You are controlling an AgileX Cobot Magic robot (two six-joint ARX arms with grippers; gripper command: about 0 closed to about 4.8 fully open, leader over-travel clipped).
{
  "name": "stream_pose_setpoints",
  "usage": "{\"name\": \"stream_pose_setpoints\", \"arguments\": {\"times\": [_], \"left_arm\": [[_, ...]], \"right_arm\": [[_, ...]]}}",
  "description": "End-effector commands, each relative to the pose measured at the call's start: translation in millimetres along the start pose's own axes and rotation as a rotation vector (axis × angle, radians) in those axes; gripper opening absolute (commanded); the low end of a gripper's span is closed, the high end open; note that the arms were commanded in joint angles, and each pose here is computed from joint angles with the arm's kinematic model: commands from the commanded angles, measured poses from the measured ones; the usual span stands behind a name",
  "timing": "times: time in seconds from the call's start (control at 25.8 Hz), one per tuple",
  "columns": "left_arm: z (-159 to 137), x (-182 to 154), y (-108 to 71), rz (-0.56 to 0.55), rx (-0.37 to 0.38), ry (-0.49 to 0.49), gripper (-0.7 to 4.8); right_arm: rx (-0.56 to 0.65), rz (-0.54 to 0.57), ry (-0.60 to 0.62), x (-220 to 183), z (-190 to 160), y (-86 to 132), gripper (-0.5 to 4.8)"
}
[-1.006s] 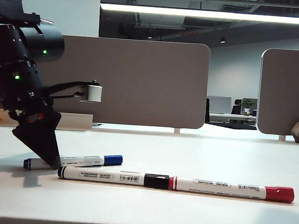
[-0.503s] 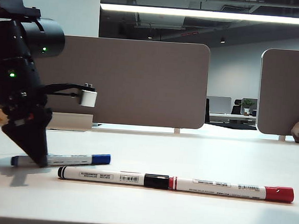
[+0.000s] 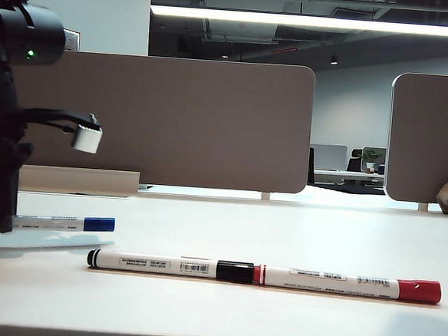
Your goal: Pick up the markers one by one and line them up horizontally in a straight line on the table.
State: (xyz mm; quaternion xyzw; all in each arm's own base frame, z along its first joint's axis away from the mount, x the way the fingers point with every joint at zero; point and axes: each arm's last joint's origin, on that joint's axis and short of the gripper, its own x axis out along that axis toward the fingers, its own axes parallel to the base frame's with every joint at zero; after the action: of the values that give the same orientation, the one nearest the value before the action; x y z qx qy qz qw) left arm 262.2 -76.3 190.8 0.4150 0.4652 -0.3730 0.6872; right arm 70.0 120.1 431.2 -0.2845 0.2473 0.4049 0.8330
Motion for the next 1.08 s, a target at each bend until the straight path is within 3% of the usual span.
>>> {"name": "stream_pose_setpoints", "arguments": {"times": [0.04, 0.23, 0.66, 1.08], "left_arm": [[-2.1, -3.5, -3.2, -0.039, 0.046, -0.009, -0.06], [-5.8, -3.8, -6.8, -0.068, 0.157, 0.041, -0.05], [-11.9, -4.7, -11.2, -0.098, 0.283, 0.139, 0.01], [-10.7, -4.4, -12.2, -0.131, 0.388, 0.086, 0.26]], "right_arm": [[0.008, 0.003, -0.014, -1.6, 0.7, -0.4, -0.01], [0.007, 0.003, -0.012, -1.7, 0.4, -0.3, -0.01], [-0.002, 0.015, -0.013, -2.1, 0.1, -0.1, -0.01], [-0.008, 0.022, 0.014, -2.1, -2.6, 0.5, -0.01]]}}
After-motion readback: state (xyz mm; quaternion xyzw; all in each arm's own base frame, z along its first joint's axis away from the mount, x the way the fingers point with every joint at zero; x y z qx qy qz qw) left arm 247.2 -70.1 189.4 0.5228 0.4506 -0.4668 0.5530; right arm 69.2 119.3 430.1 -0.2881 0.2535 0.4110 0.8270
